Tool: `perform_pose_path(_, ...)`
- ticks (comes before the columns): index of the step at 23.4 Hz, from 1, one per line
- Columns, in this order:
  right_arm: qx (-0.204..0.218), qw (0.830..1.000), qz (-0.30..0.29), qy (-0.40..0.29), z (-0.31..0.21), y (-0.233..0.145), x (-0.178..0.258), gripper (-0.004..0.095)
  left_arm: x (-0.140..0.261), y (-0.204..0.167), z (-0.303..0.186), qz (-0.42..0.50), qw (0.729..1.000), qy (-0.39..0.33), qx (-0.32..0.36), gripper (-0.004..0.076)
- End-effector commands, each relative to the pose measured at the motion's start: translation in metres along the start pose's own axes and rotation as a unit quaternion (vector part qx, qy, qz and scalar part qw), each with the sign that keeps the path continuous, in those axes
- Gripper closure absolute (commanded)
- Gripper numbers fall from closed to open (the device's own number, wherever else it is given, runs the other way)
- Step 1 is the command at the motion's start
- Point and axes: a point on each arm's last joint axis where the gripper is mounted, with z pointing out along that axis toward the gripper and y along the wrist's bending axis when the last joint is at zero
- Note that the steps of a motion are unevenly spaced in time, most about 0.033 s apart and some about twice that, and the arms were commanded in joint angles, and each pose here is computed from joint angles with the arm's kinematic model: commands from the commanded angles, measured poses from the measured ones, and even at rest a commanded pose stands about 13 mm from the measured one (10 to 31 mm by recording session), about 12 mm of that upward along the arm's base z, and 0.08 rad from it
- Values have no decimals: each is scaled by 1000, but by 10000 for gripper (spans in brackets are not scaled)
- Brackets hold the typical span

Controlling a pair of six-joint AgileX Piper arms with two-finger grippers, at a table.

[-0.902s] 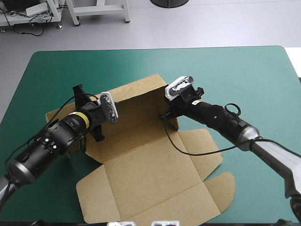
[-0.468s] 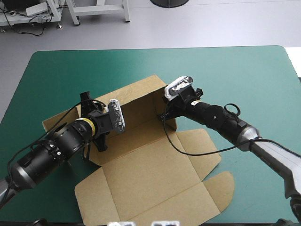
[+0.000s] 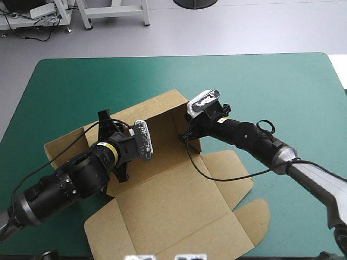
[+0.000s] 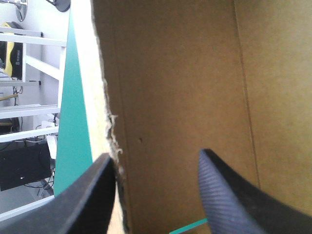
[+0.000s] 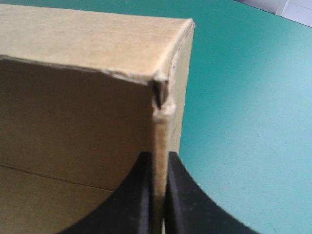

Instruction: Fold the box

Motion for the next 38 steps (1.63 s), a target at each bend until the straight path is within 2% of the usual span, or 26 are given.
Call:
perform_pose_path(1, 10, 999, 6, -40, -11, 0, -20, 922, -6, 1, -21, -6, 1000, -11, -15, 351)
perform_pose_path(5, 9, 999, 16, -35, -8, -1, -18, 920, -13, -7, -41, -32, 999, 4, 0, 366)
perform_pose_path(7, 8, 999, 16, -34, -6, -1, -19, 920, -18, -2, -57, -60, 998, 1, 9, 422)
perform_pose_path(9, 9, 999, 16, -34, -5, -1, -18, 920, -24, 5, -74, -86, 996, -17, 24, 507)
perform_pose_path(12, 14, 999, 33, -33, -6, -6, -18, 920, -35, 27, -108, -145, 984, -86, 64, 724)
perform_pose_path(15, 3, 997, 70, -16, -8, -17, -17, 917, -36, 45, -119, -162, 981, -103, 25, 724)
perform_pose_path(17, -11, 997, 81, -2, -11, -21, -22, 911, -27, 59, -109, -180, 981, -71, -13, 722)
perform_pose_path(19, 2, 997, 78, 20, -16, -24, -32, 910, -4, 82, -91, -238, 970, -14, -47, 722)
perform_pose_path(24, 55, 991, 54, 111, -33, -33, -51, 912, 54, 128, -69, -414, 909, 0, -43, 722)
perform_pose_path(26, 60, 986, 53, 147, -43, -33, -58, 912, 81, 142, -62, -461, 886, 11, -53, 722)
perform_pose_path(30, 51, 979, 57, 189, -59, -30, -72, 912, 115, 156, -43, -534, 844, 30, -44, 722)
perform_pose_path(33, 50, 974, 50, 217, -78, -28, -89, 913, 126, 152, -33, -580, 813, 49, 24, 722)
perform_pose_path(35, 55, 973, 44, 218, -84, -28, -95, 913, 122, 145, -37, -577, 812, 59, 69, 724)
perform_pose_path(38, 63, 969, 40, 234, -87, -30, -98, 913, 116, 146, -47, -581, 810, 35, 71, 728)
